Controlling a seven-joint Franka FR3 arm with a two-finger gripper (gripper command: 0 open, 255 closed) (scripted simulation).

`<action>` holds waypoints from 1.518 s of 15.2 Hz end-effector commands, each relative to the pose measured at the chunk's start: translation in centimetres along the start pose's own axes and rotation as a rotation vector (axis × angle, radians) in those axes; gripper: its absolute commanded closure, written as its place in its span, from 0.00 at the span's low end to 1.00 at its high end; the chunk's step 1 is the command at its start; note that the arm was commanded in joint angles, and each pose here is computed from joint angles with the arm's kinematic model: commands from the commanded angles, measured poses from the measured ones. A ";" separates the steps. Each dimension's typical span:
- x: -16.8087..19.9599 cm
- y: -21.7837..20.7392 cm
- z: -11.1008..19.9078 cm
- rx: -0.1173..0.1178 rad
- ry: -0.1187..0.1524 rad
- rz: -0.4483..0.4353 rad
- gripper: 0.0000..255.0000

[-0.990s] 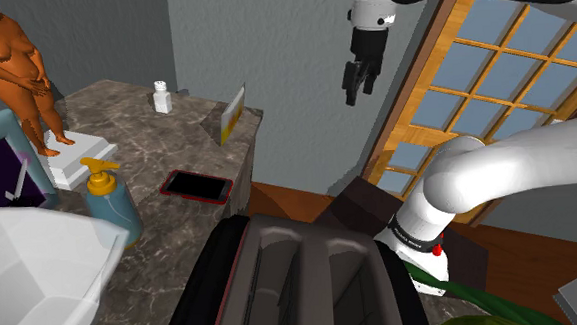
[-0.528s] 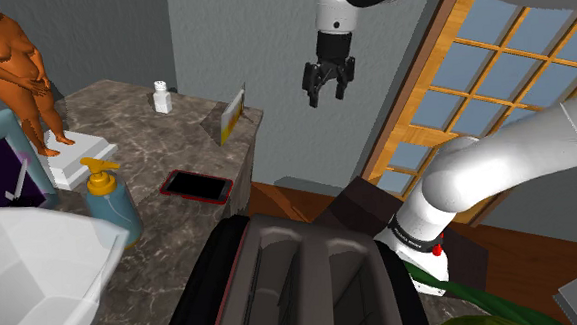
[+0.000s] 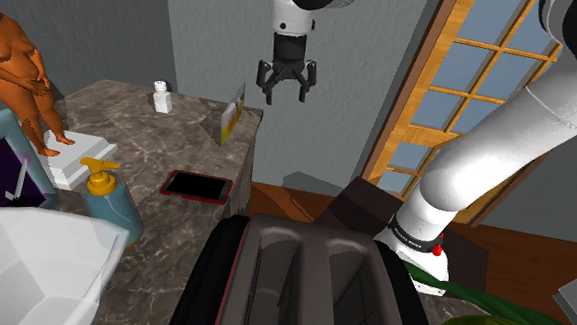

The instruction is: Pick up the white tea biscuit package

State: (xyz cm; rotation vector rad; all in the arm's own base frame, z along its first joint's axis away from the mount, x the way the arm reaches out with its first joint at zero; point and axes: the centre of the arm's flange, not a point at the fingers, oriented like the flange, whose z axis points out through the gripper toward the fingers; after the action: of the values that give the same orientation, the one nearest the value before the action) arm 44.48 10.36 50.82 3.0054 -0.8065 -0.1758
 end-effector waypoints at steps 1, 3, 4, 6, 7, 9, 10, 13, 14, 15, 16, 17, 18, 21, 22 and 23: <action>1.7 -1.7 0.1 0.017 0.001 0.073 0.00; 3.5 -3.3 0.3 0.032 0.002 0.141 0.00; 4.5 -4.1 0.4 0.039 0.002 0.175 0.00; 6.5 -5.5 0.6 0.054 0.003 0.243 0.00; 7.5 -6.2 0.7 0.062 0.004 0.276 0.00; 9.6 -7.4 0.8 0.077 0.004 0.344 0.00; 10.7 -8.0 0.9 0.084 0.005 0.378 0.00; 13.7 -9.3 1.0 0.104 0.006 0.469 0.00; 13.8 -9.3 1.5 0.104 0.006 0.469 0.00; 13.8 -9.3 2.1 0.104 0.006 0.469 0.00; 13.9 -9.4 2.6 0.104 0.006 0.469 0.00; 13.9 -9.4 3.1 0.104 0.006 0.469 0.00; 14.0 -9.4 3.6 0.104 0.006 0.469 0.00; 14.1 -9.5 5.0 0.104 0.006 0.469 0.00; 14.1 -9.5 5.0 0.104 0.006 0.469 0.00; 14.2 -9.5 5.0 0.104 0.006 0.469 1.00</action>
State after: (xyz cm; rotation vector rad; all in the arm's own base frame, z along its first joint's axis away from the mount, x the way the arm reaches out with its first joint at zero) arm 60.79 11.54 44.03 2.7987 -1.5246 -0.1142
